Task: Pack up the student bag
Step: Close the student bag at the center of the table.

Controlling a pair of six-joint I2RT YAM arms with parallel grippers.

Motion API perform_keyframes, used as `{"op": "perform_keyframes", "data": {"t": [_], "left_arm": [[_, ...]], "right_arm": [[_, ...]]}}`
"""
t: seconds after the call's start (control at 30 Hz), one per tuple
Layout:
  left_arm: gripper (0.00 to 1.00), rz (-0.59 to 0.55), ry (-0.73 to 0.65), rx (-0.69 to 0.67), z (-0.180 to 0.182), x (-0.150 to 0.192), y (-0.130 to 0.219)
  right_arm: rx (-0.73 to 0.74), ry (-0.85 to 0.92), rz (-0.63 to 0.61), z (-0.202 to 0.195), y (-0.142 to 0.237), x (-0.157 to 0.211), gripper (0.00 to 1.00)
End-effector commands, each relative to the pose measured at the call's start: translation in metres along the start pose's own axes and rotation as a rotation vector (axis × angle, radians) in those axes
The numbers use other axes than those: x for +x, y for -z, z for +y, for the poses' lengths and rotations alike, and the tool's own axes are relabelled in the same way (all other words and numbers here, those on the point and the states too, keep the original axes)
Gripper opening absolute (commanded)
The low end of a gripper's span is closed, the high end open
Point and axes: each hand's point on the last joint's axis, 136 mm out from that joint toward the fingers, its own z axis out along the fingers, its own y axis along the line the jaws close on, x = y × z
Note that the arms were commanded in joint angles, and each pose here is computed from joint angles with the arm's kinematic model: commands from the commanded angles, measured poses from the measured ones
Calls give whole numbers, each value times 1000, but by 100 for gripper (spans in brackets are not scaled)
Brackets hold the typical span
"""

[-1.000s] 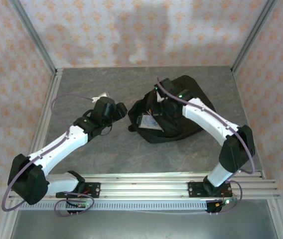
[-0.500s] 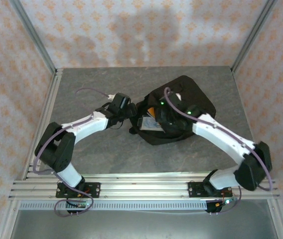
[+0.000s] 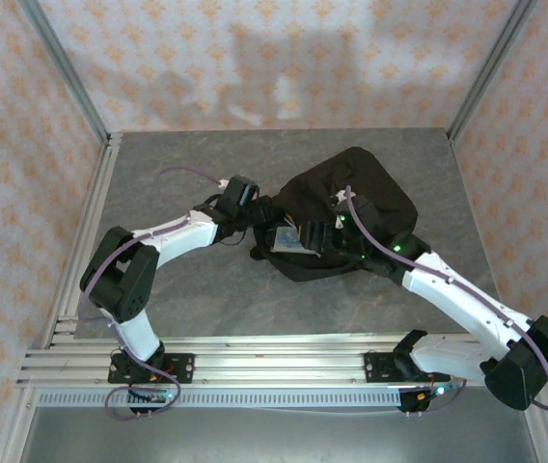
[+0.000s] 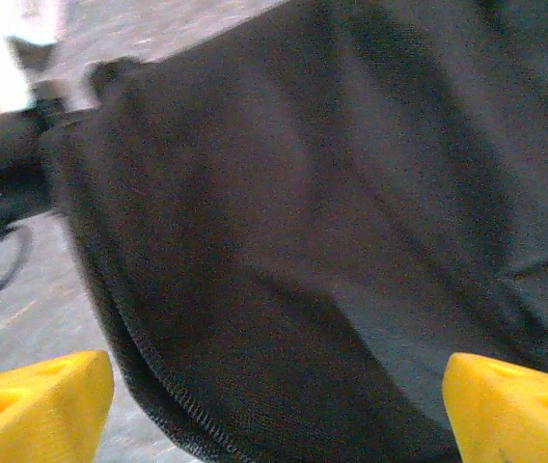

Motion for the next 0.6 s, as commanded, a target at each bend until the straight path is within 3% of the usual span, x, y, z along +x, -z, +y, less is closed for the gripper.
{"op": "perform_keyframes", "data": {"t": [0.0,0.17,0.27,0.33,0.4,0.5,0.57], "left_arm": [[82,-44,-22,13,-5,-14,17],[83,-39,-20,-4,2,-14,15],[76,-12,-20,6,2,-8,7],[62,21,-11,17,0,-1,2],[46,45,7,44,-1,6,0],[28,81,31,72,1,21,2],[22,118,27,93,0,36,5]], "right_arm": [[-213,68,-40,38,21,-8,91],[-178,-17,-204,23,41,-25,88],[104,-198,-367,-37,56,-39,77],[417,-332,-402,-96,70,-28,62],[628,-424,-409,-135,83,-11,51],[787,-544,-415,-169,88,14,38],[820,-609,-397,-183,81,27,33]]}}
